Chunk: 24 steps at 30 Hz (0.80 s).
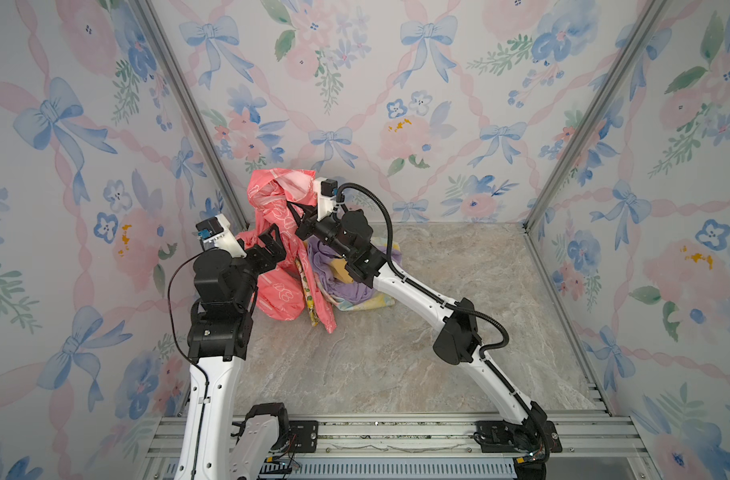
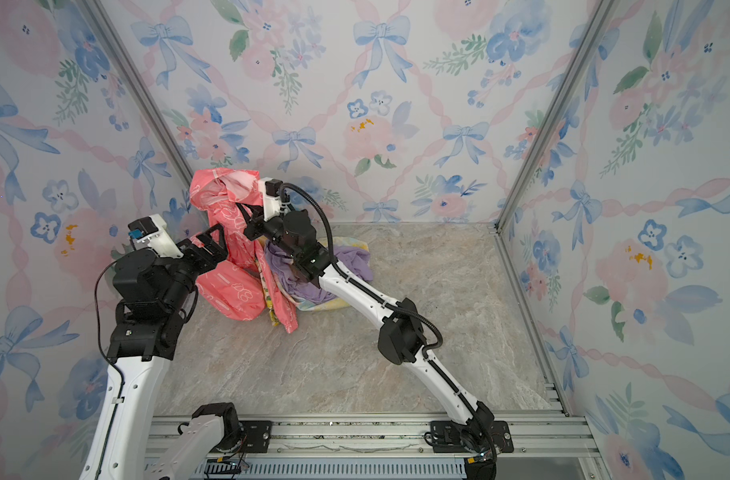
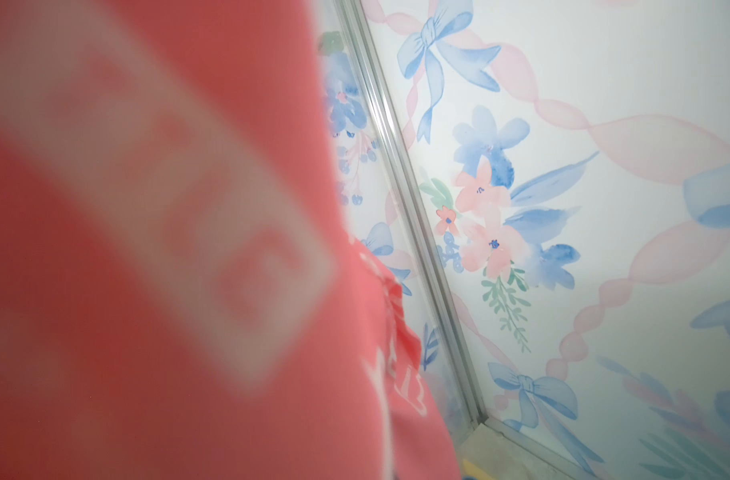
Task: Pick out a specific cloth from the pile
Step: 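Grasp the raised pink shirt with the right gripper, then lift the pink shirt high with the right gripper, away from the pile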
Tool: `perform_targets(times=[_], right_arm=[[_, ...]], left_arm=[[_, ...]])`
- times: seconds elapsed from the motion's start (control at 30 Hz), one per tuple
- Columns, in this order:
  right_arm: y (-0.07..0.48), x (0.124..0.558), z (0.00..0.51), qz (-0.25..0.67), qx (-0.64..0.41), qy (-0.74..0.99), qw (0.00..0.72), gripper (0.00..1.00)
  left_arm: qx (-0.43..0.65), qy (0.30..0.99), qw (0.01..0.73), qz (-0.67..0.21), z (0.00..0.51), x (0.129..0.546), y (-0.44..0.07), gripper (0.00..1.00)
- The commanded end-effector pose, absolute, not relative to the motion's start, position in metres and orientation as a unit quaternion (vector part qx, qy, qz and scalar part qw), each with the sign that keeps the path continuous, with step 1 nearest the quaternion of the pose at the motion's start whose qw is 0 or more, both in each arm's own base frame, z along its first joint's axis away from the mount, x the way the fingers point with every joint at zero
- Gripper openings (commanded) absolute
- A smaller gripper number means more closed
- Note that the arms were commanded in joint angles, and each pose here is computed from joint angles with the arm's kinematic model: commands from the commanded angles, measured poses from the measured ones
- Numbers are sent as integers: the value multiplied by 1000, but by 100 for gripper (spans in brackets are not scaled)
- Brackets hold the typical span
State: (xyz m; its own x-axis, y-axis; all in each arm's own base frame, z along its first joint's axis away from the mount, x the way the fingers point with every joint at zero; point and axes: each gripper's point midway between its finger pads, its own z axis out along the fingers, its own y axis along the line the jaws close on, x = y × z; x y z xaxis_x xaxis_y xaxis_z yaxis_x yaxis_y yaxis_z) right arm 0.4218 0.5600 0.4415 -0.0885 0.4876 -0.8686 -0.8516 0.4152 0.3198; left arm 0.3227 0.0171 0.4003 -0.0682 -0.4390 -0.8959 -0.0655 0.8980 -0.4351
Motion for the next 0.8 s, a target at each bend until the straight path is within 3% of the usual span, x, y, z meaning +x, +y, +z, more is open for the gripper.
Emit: perform_targets(times=[0.0,0.77], right_arm=[[492,396,559,547,-126,410,719,0],[361,378,681,498,-76,310,806,0]], left_arm=[[-170,718,663,-129,393,325,20,98],[-190,760,614,-94,323,345,31,95]])
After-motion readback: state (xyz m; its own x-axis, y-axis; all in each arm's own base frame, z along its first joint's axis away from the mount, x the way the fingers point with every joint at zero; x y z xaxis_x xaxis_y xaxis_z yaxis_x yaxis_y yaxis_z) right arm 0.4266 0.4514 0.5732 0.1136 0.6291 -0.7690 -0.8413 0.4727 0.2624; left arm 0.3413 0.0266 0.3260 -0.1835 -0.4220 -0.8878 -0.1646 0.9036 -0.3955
